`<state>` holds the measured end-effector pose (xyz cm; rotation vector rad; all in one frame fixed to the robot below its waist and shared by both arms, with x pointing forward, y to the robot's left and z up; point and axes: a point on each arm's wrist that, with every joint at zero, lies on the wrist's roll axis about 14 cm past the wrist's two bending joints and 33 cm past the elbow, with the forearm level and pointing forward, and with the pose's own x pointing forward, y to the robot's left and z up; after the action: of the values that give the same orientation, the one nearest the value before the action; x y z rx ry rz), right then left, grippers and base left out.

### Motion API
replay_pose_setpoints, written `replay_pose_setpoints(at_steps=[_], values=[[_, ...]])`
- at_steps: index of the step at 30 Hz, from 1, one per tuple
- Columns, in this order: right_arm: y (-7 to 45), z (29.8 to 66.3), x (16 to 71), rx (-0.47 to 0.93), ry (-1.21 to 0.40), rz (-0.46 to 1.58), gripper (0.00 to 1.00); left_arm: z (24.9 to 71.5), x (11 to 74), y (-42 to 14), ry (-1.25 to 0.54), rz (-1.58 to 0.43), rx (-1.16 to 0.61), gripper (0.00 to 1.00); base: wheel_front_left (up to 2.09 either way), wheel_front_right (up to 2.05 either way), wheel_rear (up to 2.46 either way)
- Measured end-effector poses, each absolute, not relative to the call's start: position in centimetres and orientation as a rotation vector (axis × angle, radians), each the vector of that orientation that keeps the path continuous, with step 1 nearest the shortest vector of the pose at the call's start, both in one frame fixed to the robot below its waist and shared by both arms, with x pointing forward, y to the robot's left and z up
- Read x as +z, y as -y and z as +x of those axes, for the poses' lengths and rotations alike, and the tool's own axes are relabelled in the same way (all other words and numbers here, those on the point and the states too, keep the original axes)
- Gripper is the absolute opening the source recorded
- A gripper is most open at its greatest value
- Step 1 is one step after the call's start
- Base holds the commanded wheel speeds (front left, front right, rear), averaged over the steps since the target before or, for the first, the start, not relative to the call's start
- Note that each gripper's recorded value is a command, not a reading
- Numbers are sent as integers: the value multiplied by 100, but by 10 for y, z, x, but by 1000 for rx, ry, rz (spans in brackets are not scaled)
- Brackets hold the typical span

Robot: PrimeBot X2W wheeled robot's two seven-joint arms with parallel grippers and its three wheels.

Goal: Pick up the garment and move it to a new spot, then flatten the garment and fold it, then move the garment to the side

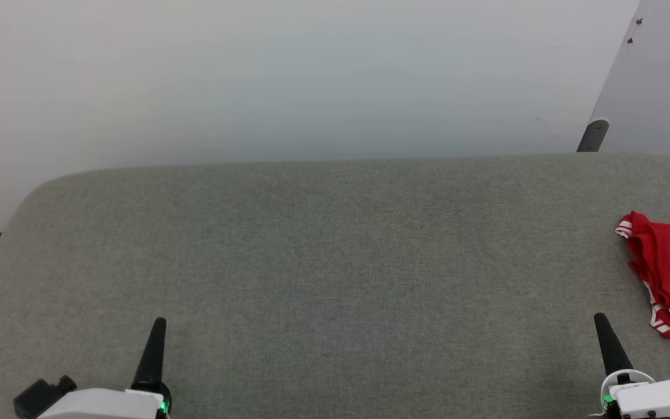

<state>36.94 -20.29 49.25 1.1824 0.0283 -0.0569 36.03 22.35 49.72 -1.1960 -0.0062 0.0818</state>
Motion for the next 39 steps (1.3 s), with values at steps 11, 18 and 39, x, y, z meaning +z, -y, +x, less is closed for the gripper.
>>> replay_pose_setpoints(at_steps=[11,18,39], values=[[202,375,496,-45,-24,1279,0,367,499,-218,2,-1295,66,0,0,0,0],[202,378,498,-38,-21,1340,0,372,500,-214,0,-1355,53,0,0,0,0],[201,385,502,-18,-13,1499,0,383,503,-204,-6,-1504,24,0,0,0,0]])
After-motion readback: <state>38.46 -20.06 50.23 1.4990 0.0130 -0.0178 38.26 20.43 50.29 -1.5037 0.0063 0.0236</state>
